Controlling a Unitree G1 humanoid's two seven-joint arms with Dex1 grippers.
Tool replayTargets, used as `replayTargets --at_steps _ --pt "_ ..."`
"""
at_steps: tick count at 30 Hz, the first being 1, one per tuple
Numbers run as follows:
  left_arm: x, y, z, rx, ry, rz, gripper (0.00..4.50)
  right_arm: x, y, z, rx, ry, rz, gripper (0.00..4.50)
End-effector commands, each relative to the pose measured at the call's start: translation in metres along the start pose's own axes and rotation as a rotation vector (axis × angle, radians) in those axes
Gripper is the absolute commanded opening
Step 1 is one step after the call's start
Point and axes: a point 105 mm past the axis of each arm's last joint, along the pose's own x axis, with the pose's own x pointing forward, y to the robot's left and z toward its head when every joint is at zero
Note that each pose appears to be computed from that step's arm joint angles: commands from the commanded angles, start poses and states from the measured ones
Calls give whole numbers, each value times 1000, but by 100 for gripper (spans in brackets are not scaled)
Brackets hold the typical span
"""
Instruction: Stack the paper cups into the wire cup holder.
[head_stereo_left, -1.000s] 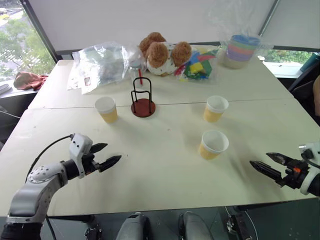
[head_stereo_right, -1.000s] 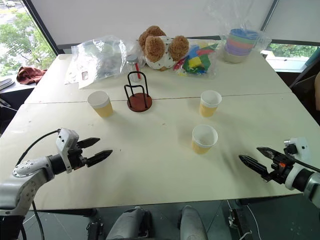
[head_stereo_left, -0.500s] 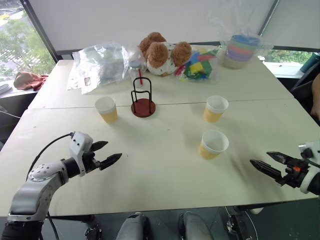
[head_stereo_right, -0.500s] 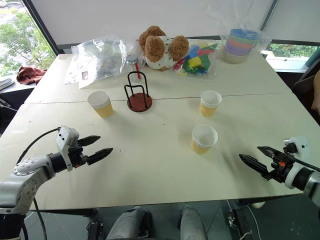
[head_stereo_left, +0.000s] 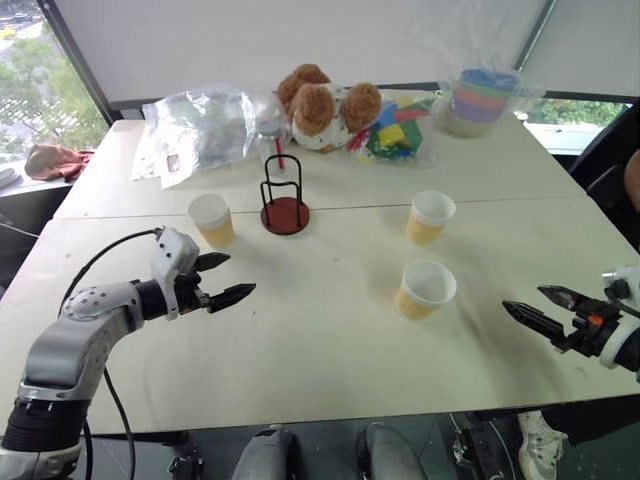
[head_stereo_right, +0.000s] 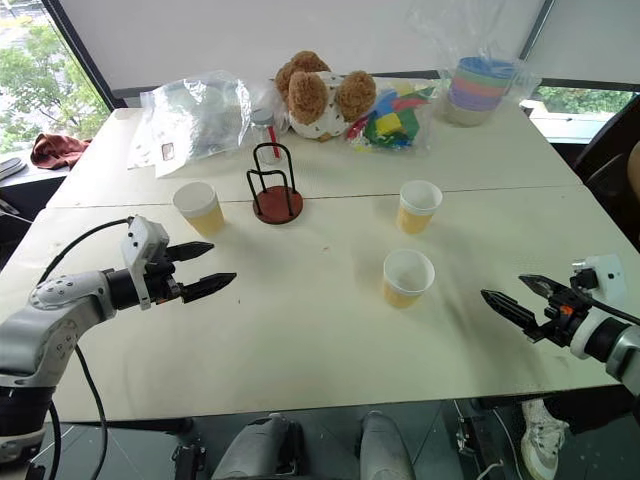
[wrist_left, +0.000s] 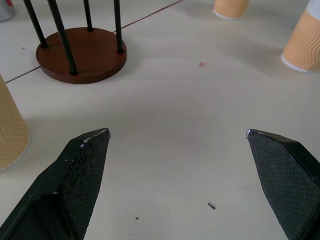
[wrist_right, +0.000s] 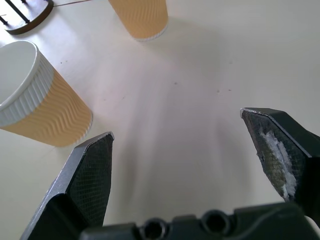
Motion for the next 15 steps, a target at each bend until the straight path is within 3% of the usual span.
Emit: replayTargets --at_steps 1,5,8,12,15 --pt "-11 11 22 48 -21 -3 450 -11 -14 50 -106 -92 -53 444" --pt "-24 28 62 243 82 -95 450 5 0 127 -117 -277 30 444" --pt "-37 31 102 219 37 -136 450 56 54 173 -202 -339 237 444" --pt "-44 30 107 132 -18 -140 450 101 105 193 -246 -351 412 444" --pt "-55 40 101 68 -61 -65 450 133 145 193 -283 -337 545 444"
